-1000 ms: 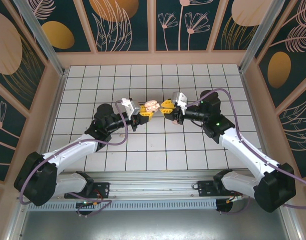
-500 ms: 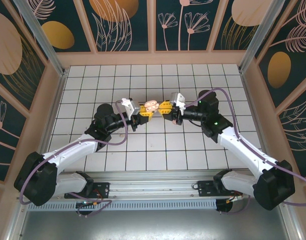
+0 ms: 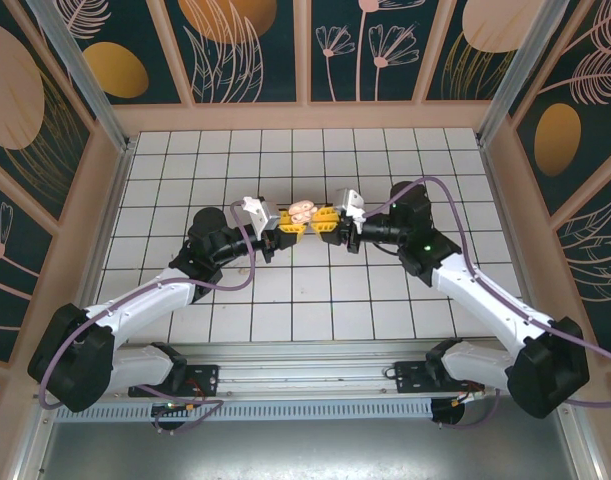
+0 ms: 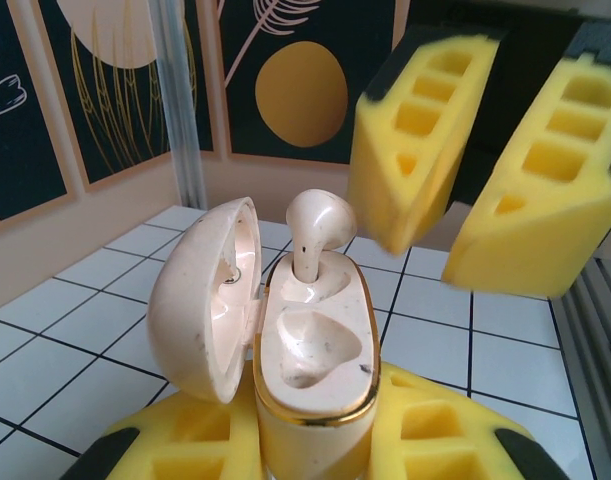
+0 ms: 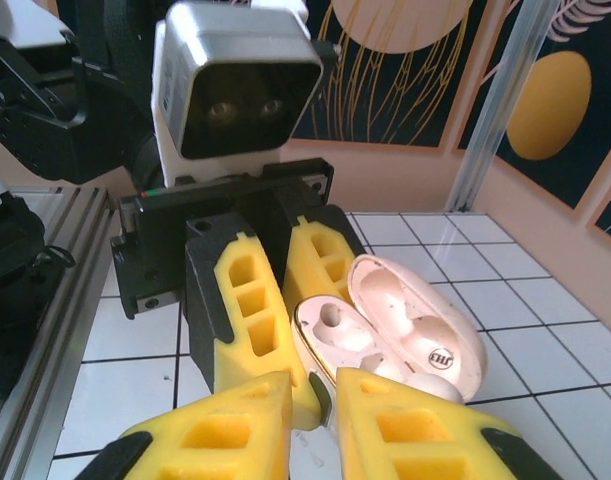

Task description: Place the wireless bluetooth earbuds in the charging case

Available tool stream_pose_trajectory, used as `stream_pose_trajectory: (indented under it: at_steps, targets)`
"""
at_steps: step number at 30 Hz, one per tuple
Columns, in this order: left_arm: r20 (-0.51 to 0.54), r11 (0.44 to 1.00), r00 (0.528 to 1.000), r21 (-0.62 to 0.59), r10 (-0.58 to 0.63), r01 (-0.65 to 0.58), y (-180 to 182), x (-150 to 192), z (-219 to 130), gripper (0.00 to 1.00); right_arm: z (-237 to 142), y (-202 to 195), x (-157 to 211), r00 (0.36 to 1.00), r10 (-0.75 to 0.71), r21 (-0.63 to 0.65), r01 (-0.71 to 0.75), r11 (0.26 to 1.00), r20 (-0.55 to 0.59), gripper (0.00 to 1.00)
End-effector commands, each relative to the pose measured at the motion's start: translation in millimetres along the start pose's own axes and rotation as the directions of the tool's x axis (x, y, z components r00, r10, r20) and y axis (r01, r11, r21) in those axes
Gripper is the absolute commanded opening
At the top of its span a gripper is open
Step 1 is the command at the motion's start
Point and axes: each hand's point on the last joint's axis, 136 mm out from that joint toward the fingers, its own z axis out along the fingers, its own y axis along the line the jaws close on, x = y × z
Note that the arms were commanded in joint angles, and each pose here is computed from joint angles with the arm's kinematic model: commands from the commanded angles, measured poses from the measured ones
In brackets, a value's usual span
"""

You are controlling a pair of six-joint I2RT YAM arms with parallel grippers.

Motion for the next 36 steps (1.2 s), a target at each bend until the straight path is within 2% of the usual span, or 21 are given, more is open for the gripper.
stream_pose_trajectory:
  at_steps: [1, 5, 8, 14, 36]
  targets:
    - [0.059, 0.998, 0.996, 0.021, 0.064, -0.065, -4.9, -25.3, 0.3, 0.15, -15.1, 0.0, -15.6, 0.998, -0.043, 0.057, 0.041, 0.998, 0.038, 0.22]
    - [0.067, 0.997, 0.995, 0.032, 0.073, -0.075, -7.7, -27.4, -0.6, 0.15, -26.1, -12.7, -12.9, 0.999, -0.049, 0.126, 0.047, 0.991, 0.019, 0.29]
    - [0.073, 0.996, 0.994, 0.034, 0.077, -0.079, -8.5, -29.0, -0.9, 0.15, -23.7, -15.6, -11.2, 0.999, -0.041, 0.125, 0.04, 0.991, 0.01, 0.33]
    - [0.074, 0.996, 0.994, 0.031, 0.078, -0.081, -7.9, -29.7, -1.2, 0.15, -13.9, -17.6, -9.2, 0.999, -0.036, 0.083, 0.034, 0.996, 0.014, 0.35]
    - [0.068, 0.997, 0.995, 0.024, 0.077, -0.079, -6.0, -30.1, -0.1, 0.15, -3.3, -8.2, -11.1, 0.999, -0.03, 0.012, 0.029, 0.999, 0.031, 0.22]
